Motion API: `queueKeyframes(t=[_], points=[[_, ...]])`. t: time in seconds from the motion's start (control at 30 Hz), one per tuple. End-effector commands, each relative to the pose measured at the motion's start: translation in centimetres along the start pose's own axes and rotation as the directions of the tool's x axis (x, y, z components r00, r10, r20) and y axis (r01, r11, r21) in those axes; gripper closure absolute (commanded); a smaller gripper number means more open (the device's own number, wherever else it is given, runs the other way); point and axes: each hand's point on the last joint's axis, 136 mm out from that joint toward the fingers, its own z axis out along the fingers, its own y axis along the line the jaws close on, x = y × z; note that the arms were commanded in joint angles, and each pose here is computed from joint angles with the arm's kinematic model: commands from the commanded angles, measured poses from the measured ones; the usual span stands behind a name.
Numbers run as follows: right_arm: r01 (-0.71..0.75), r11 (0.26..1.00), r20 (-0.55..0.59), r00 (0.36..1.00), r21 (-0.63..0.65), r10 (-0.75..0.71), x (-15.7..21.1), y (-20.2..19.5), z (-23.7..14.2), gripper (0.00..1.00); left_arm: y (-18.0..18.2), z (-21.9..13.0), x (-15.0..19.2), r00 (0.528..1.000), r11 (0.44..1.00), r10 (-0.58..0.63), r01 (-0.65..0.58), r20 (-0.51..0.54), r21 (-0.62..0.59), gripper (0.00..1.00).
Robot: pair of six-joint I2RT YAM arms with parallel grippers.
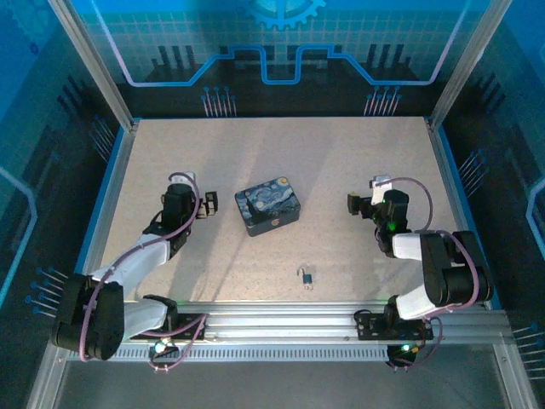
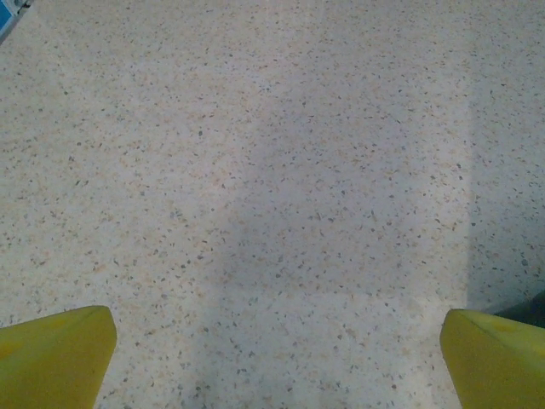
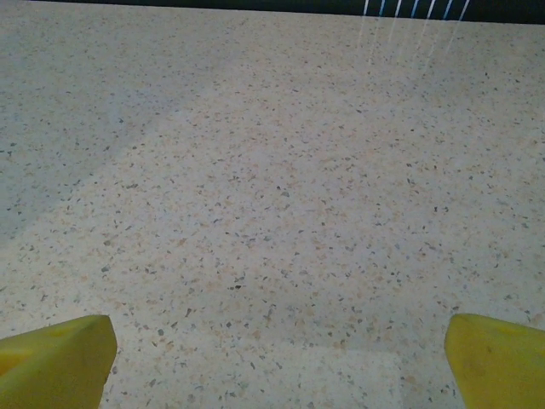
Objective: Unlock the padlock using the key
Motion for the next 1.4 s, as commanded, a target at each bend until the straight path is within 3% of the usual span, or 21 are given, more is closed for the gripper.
queueKeyframes(t=[0.0,0.2,0.57,1.17,1.37], points=[[-0.001,1.0,0.051,0.999,0.004,0.001,-1.5,-0.3,0.2,0.0,0.5,0.4,-2.1,0.996,0.999,0.033,-0.032,0.079,-0.021,0.01],[0.002,1.0,0.05,0.999,0.008,-0.003,-1.5,-0.2,0.2,0.0,0.3,1.2,-2.4,0.985,0.996,0.085,-0.084,0.149,-0.012,0.01],[0.005,1.0,0.05,0.999,0.01,-0.005,-1.5,-0.2,0.2,0.0,0.6,2.6,-1.7,0.96,0.997,0.076,-0.079,0.268,0.0,0.01],[0.007,1.0,0.05,0.999,0.011,-0.007,-1.6,-0.2,0.2,0.0,1.0,4.4,0.4,0.959,0.996,0.04,-0.06,0.282,0.061,0.01],[0.006,1.0,0.05,0.999,0.011,-0.006,-1.6,-0.2,0.2,0.0,1.4,5.1,0.3,0.973,0.997,0.008,-0.026,0.23,0.074,0.01]])
